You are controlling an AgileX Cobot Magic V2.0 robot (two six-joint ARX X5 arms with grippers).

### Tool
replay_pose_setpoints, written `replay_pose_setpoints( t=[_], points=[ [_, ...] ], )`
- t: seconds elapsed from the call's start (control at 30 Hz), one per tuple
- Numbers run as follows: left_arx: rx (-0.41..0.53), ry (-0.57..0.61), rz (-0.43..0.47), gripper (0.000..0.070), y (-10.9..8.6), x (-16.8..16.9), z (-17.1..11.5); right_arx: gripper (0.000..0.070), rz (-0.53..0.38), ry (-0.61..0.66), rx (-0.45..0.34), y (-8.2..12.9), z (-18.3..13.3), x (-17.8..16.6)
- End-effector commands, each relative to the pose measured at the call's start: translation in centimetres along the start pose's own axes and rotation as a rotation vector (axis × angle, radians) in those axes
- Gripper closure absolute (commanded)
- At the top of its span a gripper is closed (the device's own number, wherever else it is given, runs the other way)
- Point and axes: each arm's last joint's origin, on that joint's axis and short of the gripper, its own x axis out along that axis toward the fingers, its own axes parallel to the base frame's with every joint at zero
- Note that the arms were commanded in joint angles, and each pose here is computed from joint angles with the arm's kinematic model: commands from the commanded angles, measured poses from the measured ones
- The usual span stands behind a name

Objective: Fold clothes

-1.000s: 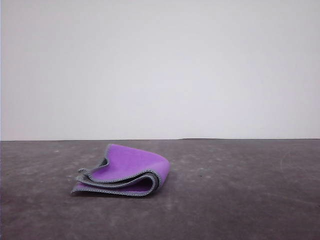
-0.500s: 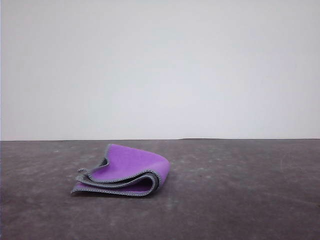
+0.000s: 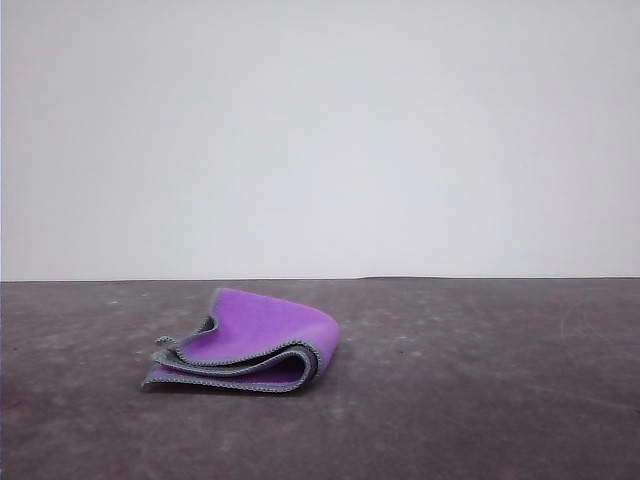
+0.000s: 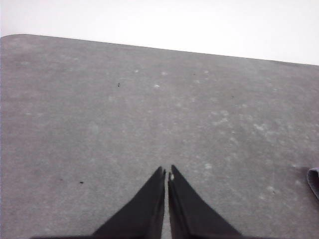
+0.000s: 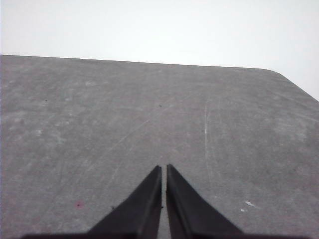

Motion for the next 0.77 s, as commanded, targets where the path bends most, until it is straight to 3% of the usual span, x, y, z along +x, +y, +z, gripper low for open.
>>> replay_pose_setpoints(
  t=[0.0,0.73],
  points=[
    [0.009,0.023,0.005,0.0700,0.08,0.20,-0.69,0.0685,-0.004,-0.011,0.004,-0.02,0.04,0.02],
    [0.009,0.023,0.005,0.0700,0.08,0.20,-0.69,0.0685,-0.004,-0.011,0.004,-0.02,0.04,0.02]
  ],
)
